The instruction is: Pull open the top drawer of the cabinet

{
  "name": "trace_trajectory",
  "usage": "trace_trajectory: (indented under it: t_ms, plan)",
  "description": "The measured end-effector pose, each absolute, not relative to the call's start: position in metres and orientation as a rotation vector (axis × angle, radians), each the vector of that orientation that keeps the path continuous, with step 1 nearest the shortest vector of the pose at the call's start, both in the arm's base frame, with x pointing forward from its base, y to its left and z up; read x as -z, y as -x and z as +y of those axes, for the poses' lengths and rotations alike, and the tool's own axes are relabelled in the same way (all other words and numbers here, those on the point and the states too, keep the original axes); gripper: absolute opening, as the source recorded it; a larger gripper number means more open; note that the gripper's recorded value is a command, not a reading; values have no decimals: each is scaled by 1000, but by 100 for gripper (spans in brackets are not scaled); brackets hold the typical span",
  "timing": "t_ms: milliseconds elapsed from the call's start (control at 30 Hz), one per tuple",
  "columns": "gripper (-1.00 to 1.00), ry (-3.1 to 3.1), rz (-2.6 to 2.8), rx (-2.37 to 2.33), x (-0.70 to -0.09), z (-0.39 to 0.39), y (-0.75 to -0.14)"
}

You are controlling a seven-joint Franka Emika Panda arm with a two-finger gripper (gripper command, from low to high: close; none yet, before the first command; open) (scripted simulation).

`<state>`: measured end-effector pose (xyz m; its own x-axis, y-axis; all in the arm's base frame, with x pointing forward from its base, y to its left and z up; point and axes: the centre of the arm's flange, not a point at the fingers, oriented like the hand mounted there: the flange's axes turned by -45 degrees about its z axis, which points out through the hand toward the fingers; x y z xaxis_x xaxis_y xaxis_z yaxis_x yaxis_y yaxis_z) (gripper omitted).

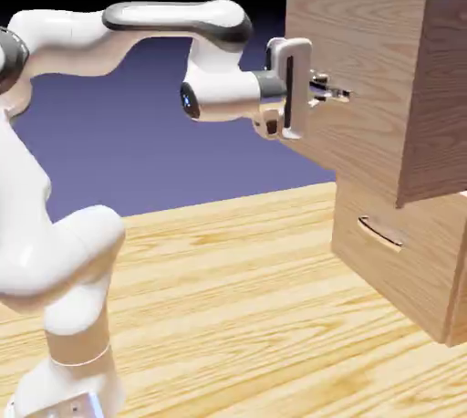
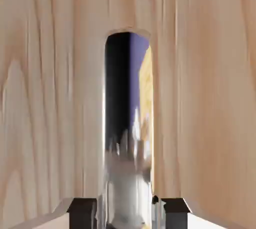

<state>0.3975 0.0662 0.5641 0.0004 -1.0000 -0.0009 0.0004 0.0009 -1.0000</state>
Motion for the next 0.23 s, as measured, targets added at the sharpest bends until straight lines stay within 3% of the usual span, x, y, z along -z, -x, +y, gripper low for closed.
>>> trace_trajectory:
  t_ms: [133,167,233]
  plan:
    - [-100,1209,1208,1208,-564,66,-353]
    - [100,1209,1209,1208,-564,66,-347]
    - [100,1210,1209,1209,-564,66,-347]
